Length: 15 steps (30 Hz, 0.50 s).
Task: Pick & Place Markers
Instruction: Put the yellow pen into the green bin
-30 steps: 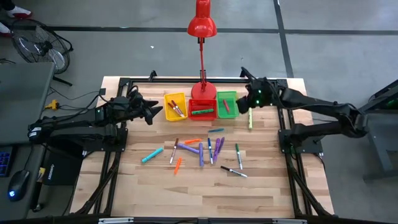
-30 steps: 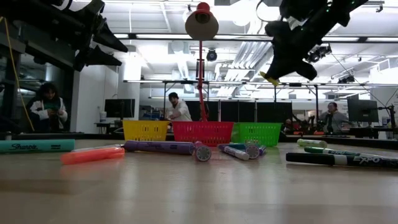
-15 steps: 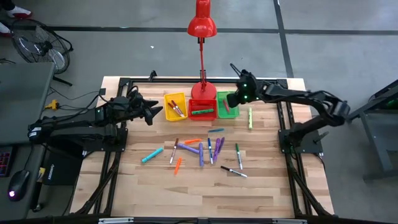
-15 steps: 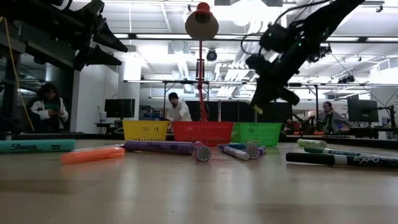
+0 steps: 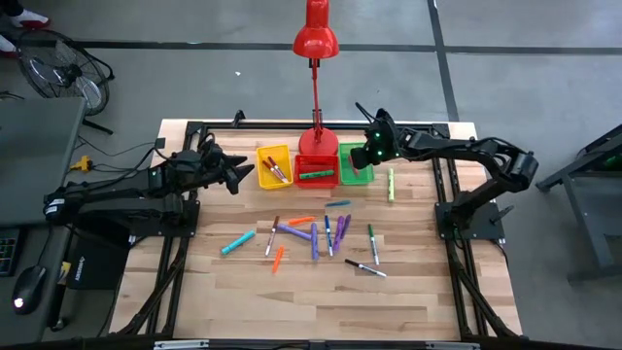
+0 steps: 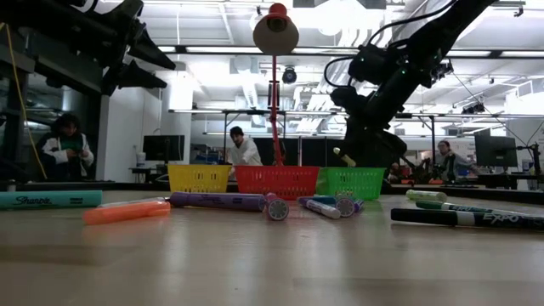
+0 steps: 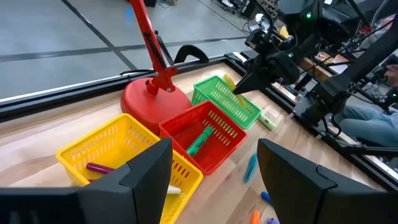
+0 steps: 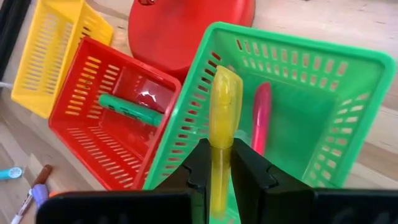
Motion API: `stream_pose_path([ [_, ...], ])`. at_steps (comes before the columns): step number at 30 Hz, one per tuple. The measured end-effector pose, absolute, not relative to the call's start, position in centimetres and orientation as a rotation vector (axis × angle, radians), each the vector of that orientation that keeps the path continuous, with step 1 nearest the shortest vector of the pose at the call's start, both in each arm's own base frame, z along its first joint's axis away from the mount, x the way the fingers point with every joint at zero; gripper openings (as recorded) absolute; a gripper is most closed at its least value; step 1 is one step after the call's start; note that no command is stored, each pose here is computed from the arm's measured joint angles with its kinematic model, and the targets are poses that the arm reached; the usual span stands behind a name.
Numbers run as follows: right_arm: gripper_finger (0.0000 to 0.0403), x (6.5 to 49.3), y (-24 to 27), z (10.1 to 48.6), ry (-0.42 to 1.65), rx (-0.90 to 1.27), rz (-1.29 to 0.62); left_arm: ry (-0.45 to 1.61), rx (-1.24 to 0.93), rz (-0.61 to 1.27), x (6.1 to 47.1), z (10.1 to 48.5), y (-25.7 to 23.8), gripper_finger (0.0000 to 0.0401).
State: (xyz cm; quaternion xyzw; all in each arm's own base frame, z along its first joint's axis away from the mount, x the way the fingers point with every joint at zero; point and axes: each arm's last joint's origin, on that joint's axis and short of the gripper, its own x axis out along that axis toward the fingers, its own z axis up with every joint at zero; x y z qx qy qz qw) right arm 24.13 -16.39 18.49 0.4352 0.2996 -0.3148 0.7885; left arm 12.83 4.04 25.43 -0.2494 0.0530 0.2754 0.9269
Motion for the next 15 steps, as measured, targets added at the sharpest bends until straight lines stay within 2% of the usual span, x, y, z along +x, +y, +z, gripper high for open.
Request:
stream_pose_path([
  [15,0.0037,23.6,-16.21,18.04,0.726,0.897,-0.705,0.107,-0.51,0.572,12.82,25.45,4.06,0.0232],
])
